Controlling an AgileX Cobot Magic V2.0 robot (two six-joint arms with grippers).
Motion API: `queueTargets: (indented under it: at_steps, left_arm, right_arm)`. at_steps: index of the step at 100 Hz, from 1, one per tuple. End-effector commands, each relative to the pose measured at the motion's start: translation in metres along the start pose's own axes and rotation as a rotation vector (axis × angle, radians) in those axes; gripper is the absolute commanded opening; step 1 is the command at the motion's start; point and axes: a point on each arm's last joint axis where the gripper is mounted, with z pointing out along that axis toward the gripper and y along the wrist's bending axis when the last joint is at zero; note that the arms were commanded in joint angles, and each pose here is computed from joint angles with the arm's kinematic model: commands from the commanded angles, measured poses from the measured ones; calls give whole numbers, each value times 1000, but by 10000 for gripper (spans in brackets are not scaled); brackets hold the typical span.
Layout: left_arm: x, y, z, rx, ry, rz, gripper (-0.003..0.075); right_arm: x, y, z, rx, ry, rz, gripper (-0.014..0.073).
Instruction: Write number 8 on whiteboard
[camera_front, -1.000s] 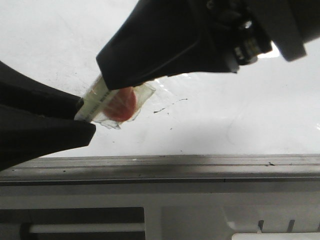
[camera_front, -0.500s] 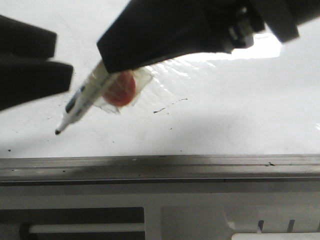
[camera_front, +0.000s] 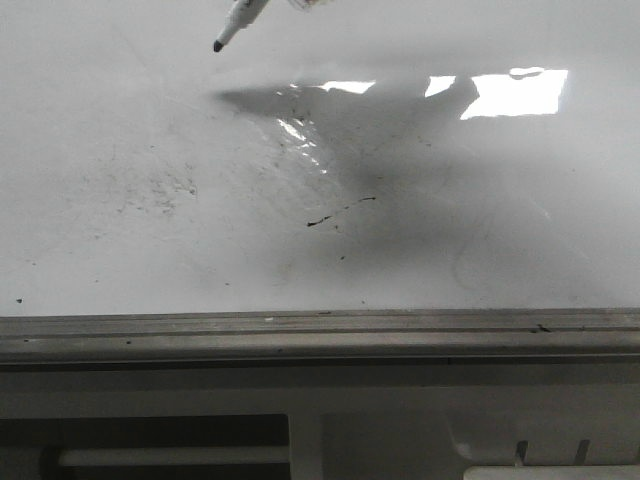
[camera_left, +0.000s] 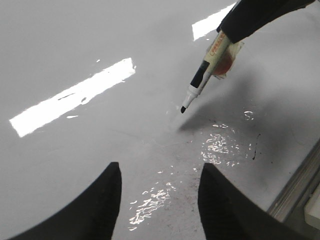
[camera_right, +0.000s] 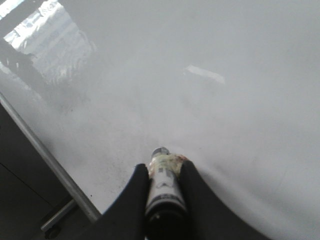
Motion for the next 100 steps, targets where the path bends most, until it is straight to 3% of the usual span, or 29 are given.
queueTargets:
  at_steps: [1, 17, 36, 74, 100]
  left_arm:
    - [-13, 3, 0, -10, -76, -37, 334]
    - [-13, 3, 0, -10, -76, -37, 334]
    - [-13, 3, 0, -10, -76, -37, 334]
    - [-13, 3, 0, -10, -76, -37, 334]
    - [-13, 3, 0, -10, -76, -37, 334]
  right_arm:
    - [-23, -5, -2, 25, -80, 6, -63]
    - [-25, -12, 12, 46, -57, 11, -63]
    - [-5, -14, 33, 26, 97, 20, -63]
    - [4, -15, 13, 23, 234, -56, -62]
    - [9, 1, 35, -22, 186, -48, -62]
